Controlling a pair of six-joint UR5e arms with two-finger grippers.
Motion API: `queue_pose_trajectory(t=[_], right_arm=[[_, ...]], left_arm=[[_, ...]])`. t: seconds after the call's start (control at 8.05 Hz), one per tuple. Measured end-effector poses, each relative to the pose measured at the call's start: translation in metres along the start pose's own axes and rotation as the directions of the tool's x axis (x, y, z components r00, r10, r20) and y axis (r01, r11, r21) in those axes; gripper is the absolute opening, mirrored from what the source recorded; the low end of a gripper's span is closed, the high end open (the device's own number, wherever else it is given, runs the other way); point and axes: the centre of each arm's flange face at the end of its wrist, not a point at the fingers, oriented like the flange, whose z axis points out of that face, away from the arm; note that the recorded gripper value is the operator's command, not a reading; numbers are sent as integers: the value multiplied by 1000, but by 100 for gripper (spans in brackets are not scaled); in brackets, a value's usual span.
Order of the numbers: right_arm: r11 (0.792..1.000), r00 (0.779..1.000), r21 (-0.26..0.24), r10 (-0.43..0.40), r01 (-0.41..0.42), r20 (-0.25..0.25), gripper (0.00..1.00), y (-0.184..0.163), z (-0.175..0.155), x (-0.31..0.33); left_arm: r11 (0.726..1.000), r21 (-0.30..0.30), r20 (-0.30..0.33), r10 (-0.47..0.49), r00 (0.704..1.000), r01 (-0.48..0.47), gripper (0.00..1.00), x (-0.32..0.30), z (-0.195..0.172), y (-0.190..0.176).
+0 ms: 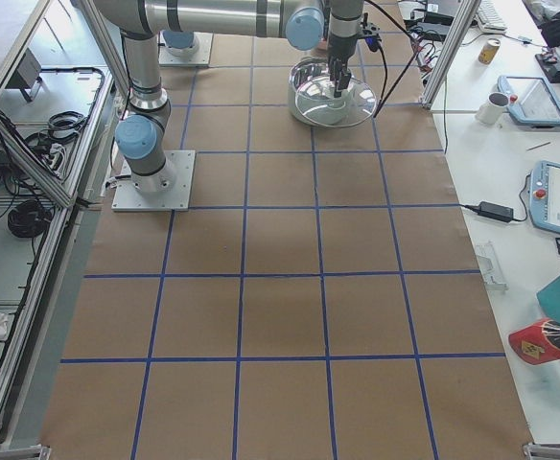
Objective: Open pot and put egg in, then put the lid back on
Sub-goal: 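Lift the glass lid aside with the right gripper while the left grasps the egg, then lift the tan egg out of the pink bowl with the left gripper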
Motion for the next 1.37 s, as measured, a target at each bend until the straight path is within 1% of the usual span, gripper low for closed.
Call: queue_pose_trajectory(t=[0.12,0.5,0.62,0.87,0.99,1.12,1.24,1.37], right_arm=[[1000,1000,0,0,0,1,0,0,0,0],[1000,1000,-4,-1,1,3,0,1,1,0],[1000,1000,-14,-1,1,6,0,2,2,-1],[1000,1000,-21,-1,1,10,0,3,3,-1],[1000,1000,-22,-1,1,10,0,3,4,-1],[1000,1000,-21,-1,1,12,0,3,4,-1],[1000,1000,-21,0,1,14,0,2,4,-1],[1000,1000,-21,-1,1,16,0,2,4,-2]], left_arm=[[1000,3,0,2,1000,-2,45,0,0,-1],[1000,9,0,11,1000,-11,32,0,-2,-2],[1000,9,0,11,1000,-11,26,0,-2,-3],[1000,11,-1,12,1000,-12,20,0,-2,-3],[1000,11,-1,12,1000,-12,12,0,-3,-3],[1000,12,-1,12,1000,-12,8,0,-3,-3],[1000,12,0,11,1000,-11,0,-1,-4,-3],[1000,14,0,11,1000,-11,0,-1,-5,-3]])
